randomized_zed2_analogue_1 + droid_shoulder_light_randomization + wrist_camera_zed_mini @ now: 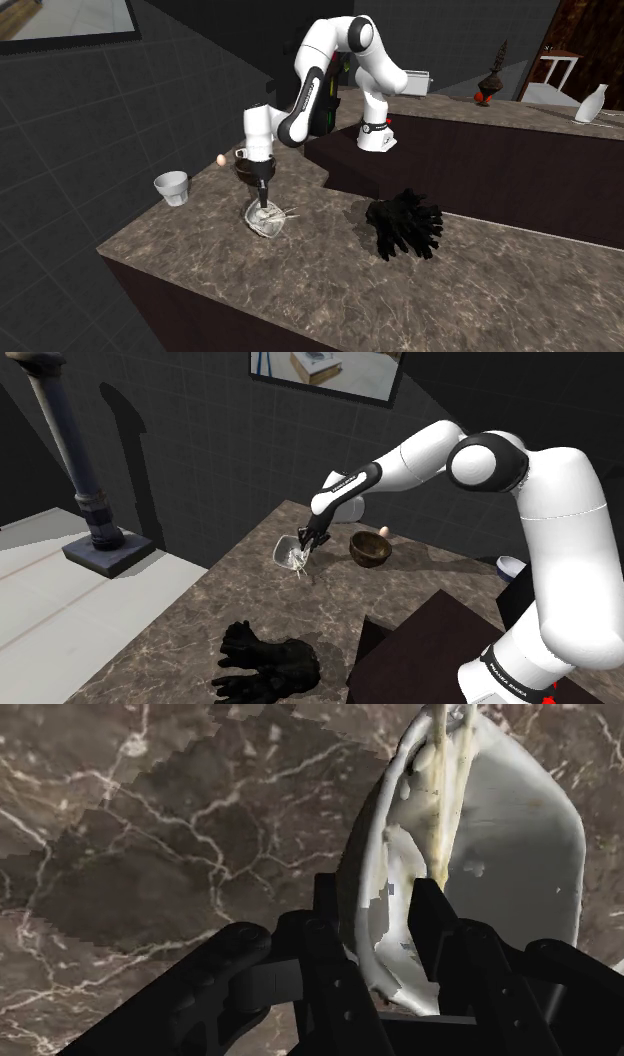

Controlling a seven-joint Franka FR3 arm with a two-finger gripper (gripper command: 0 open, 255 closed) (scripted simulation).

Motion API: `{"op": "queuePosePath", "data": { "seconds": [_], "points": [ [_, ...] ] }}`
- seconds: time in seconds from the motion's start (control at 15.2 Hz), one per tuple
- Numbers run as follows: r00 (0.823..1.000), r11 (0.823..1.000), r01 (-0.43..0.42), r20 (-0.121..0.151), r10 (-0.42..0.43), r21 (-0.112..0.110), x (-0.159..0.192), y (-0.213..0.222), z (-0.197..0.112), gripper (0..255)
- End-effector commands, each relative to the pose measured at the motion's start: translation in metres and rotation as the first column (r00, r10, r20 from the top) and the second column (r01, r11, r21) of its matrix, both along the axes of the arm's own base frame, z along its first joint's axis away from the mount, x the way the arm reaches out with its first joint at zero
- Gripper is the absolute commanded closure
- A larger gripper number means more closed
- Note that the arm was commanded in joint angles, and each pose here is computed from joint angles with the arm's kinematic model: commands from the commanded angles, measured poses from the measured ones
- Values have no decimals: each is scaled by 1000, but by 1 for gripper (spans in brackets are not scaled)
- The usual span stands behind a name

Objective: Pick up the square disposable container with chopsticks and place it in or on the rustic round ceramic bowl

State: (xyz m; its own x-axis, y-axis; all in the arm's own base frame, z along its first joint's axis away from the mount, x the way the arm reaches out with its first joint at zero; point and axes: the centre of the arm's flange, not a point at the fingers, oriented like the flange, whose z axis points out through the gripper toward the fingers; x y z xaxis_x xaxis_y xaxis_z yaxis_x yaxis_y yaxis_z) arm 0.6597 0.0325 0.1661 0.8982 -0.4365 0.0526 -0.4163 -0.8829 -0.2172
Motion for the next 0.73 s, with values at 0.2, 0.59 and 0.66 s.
{"op": "queuePosePath", "data": {
  "seconds": [0.2, 0.59, 0.66],
  "points": [
    [1000, 1000, 0, 1, 0, 0, 1, 0, 27, 255],
    [1000, 1000, 0, 1, 0, 0, 1, 0, 59, 255],
    [1000, 1000, 0, 1, 0, 0, 1, 0, 64, 255]
  ]
}}
